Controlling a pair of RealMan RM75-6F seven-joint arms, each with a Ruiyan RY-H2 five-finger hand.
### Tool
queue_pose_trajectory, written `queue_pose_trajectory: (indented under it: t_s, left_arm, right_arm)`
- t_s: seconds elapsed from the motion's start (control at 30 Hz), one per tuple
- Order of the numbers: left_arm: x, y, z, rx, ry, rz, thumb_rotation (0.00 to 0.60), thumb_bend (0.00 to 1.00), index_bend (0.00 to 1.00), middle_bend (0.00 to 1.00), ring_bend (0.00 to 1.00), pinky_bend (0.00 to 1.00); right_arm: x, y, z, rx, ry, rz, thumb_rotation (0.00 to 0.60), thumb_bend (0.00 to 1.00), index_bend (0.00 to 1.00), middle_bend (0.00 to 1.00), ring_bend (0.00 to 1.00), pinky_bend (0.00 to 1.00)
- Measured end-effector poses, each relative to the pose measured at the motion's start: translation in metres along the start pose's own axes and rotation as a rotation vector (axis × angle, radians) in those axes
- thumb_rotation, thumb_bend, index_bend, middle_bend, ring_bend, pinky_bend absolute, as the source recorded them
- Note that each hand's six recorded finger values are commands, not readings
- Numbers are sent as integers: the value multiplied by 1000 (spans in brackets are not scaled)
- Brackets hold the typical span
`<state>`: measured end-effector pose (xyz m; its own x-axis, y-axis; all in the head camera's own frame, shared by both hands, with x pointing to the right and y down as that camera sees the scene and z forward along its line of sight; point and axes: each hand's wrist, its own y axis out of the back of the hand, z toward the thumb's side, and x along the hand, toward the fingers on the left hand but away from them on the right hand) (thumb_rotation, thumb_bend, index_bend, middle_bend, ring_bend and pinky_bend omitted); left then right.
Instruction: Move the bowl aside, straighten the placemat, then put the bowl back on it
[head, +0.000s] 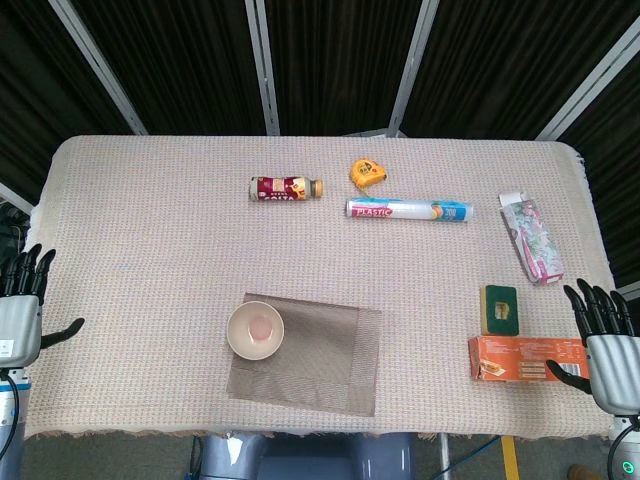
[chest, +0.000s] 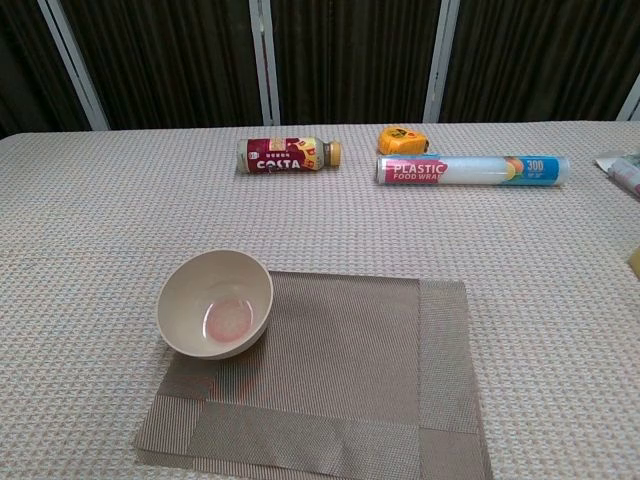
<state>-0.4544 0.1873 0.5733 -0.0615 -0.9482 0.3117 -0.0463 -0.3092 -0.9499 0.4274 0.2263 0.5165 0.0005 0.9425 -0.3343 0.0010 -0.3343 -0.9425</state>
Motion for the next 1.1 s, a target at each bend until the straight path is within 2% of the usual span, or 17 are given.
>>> queue_pose_trajectory:
  t_s: [0.2,0.3,0.4,0.5,0.63,0.73,0.83,0.93,1.1]
  left_arm:
    - [-1,-4,1,-1,-24,-18,600,1,0,0,0,0]
    - [0,-8,10,-5,-75,-39,600,11,0,0,0,0]
    - [1,-16,28,-10,-175,-69,600,22,18,0,0,0]
    - [2,-31,60,-4,-326,-110,600,45,125,0,0,0]
    - [-2,-57,118,15,-561,-139,600,63,240,0,0,0]
    - [-9,-77,155,44,-701,-153,600,65,262,0,0,0]
    - [-15,-97,177,97,-788,-164,600,66,271,0,0,0]
    - [-17,-111,189,156,-837,-165,600,76,290,0,0,0]
    - [-16,-126,201,208,-868,-161,600,175,360,0,0,0]
  right_arm:
    - [2,1,5,-5,10,-6,600,0,0,0,0,0]
    - [2,2,6,6,11,-13,600,0,0,0,0,0]
    - [2,1,8,9,10,-13,600,0,0,0,0,0]
    - [0,-1,6,17,2,-9,600,0,0,0,0,0]
    - [-3,-2,1,22,-24,-6,600,0,0,0,0,0]
    - [-6,-2,-3,24,-42,-6,600,0,0,0,0,0]
    - [-7,-3,-6,26,-50,-5,600,0,0,0,0,0]
    - [-7,-2,-8,23,-58,-4,600,0,0,0,0,0]
    - [-7,0,-10,16,-64,-8,600,0,0,0,0,0]
